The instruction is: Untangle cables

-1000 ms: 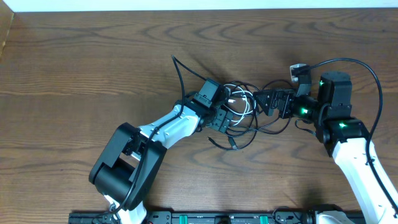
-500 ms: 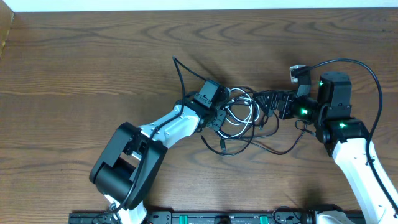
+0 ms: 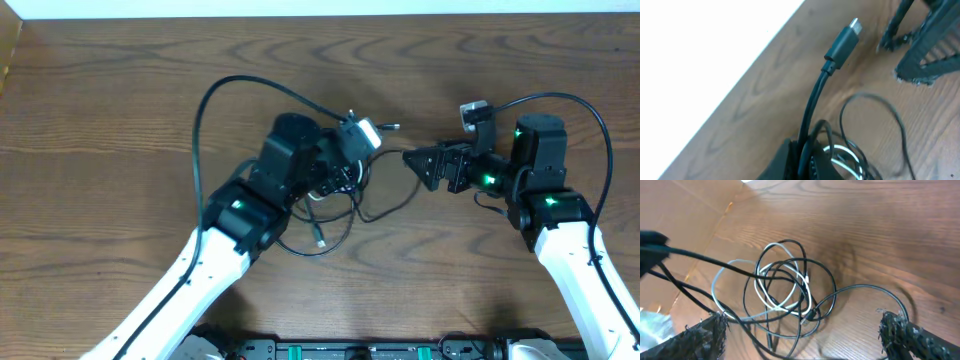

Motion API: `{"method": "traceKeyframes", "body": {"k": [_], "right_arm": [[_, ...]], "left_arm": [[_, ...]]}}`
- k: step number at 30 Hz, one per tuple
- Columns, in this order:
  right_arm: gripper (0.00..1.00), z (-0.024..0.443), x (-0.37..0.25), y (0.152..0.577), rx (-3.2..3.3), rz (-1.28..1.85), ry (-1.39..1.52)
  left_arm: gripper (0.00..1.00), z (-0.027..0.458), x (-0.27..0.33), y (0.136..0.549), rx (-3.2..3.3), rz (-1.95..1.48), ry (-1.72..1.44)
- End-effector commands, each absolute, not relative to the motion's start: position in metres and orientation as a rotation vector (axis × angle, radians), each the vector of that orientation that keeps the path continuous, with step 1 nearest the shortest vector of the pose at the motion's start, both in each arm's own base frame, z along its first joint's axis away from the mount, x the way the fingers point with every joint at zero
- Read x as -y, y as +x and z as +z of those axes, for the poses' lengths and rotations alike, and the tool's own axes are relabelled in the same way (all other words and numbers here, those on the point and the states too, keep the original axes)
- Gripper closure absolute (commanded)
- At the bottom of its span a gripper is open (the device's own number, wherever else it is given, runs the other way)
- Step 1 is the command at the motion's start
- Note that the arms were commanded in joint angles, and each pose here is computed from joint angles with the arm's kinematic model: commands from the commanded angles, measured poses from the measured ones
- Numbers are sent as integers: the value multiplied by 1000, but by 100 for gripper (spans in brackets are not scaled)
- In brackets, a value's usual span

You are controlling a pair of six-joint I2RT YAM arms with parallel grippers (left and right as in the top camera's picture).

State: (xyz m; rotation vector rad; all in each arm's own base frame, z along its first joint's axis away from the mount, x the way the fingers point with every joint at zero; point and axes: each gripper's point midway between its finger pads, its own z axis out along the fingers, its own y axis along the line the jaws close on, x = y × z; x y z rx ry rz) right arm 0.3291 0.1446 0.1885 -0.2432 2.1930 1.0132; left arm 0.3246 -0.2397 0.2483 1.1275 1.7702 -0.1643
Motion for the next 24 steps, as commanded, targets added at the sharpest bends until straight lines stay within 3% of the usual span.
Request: {"method": "traceKeyframes", "body": {"k": [1, 14, 24], "right_arm": [[4, 198, -153, 322, -2143, 1083, -333], [4, 197, -170, 314, -2117, 1056, -469], [5, 189, -159, 328, -2144, 943, -414]], "left_arm": [[93, 299, 235, 321, -1627, -133, 1077], [92, 374, 237, 324, -1396, -159, 906], [92, 417, 254, 308, -1278, -427, 791]]}}
